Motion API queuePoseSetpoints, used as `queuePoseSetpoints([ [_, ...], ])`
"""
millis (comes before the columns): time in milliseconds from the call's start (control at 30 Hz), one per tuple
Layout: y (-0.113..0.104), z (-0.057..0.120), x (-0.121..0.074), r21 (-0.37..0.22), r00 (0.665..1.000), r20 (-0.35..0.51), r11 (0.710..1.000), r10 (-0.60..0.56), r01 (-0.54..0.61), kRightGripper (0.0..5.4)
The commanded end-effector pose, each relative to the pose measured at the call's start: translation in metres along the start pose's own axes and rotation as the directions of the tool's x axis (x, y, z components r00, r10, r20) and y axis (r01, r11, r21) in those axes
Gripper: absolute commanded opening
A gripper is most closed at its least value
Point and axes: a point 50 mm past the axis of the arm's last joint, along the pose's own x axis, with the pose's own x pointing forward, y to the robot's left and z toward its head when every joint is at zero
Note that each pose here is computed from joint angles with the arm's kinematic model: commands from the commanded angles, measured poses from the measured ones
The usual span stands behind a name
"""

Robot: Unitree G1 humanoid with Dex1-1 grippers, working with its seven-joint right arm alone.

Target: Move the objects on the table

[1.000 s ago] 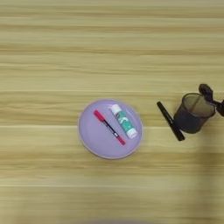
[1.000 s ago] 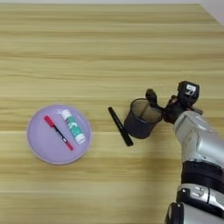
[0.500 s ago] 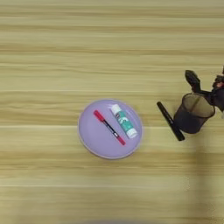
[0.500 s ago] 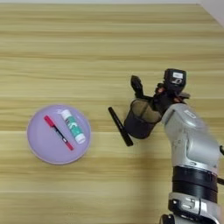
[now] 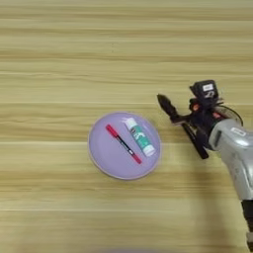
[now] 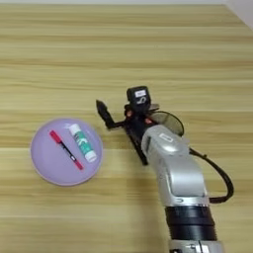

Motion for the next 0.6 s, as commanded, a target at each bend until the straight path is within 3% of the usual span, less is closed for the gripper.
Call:
queuePoseSetpoints([
  [33,0.01,0.023,0.008,-0.051,0.993,0.112,0.999,0.022,-0.017,5.36],
  [233,0.027,0.011,0.019,-0.024,0.995,0.078,0.998,0.064,-0.062,5.36],
  [400,0.036,0.0,0.028,-0.068,0.995,0.048,0.995,0.082,-0.079,5.36],
  [600,0.039,-0.024,0.039,-0.047,0.997,-0.009,0.996,0.077,-0.077,5.36],
])
